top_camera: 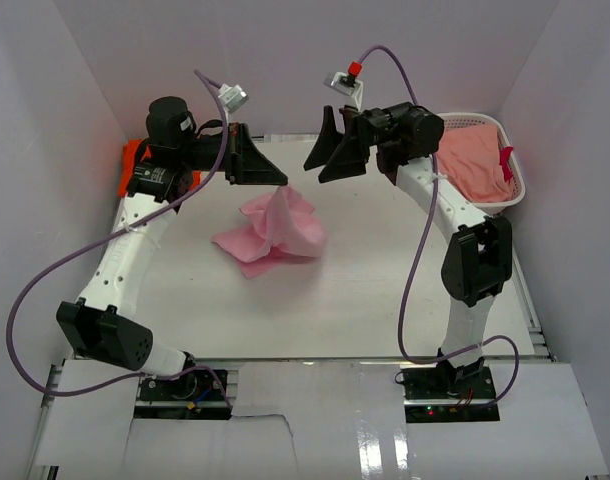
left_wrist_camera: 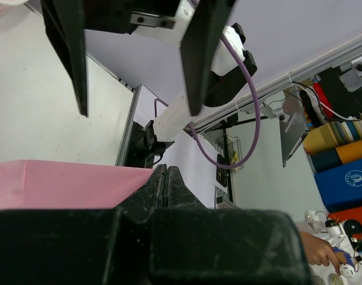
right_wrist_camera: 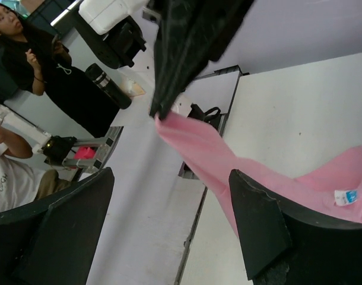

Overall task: Fold and stack the t-shirts
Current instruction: Flatten out the tshirt

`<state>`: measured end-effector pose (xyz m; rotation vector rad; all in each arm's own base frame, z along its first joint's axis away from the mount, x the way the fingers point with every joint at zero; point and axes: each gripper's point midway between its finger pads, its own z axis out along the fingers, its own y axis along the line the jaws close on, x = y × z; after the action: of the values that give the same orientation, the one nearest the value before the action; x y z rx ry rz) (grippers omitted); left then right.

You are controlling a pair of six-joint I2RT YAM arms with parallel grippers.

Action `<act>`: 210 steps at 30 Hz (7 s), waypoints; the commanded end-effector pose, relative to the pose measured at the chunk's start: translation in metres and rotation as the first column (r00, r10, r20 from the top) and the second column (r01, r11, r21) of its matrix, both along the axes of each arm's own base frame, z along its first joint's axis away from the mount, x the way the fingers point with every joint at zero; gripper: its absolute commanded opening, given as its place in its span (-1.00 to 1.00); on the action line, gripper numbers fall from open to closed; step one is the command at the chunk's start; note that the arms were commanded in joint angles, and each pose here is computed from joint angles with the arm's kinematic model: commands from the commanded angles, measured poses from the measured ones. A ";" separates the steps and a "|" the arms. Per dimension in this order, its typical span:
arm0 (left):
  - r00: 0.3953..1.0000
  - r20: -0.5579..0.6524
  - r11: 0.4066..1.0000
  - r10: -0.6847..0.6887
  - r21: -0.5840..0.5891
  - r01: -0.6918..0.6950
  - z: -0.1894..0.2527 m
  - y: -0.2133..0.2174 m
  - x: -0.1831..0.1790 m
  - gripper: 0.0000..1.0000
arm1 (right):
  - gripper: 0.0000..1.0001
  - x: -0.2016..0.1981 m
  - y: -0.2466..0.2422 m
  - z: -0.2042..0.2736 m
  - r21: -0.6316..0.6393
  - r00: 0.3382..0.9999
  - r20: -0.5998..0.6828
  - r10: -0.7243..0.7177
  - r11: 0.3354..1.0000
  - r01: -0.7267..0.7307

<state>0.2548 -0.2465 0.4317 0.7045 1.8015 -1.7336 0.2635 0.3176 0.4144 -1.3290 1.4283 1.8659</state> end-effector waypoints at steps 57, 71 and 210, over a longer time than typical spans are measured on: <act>0.998 0.059 0.999 0.029 0.011 -0.030 0.013 -0.024 0.021 -1.00 | -0.84 -0.041 0.016 -0.003 0.121 0.823 0.565 0.065 0.980 -0.161; 0.956 0.189 0.974 0.224 -0.006 -0.227 0.028 -0.009 0.025 -0.05 | -0.85 -0.026 0.017 0.021 0.111 0.824 0.566 0.043 0.986 -0.127; 0.836 0.537 0.885 0.113 0.329 -0.330 -0.351 0.075 0.132 -1.00 | -0.85 0.120 -0.118 0.080 0.142 0.749 0.219 -0.625 0.780 0.609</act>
<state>0.3908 -0.1640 0.0738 0.9468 1.7786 -0.7934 0.3890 0.2030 0.4844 -0.8534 1.4572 1.2667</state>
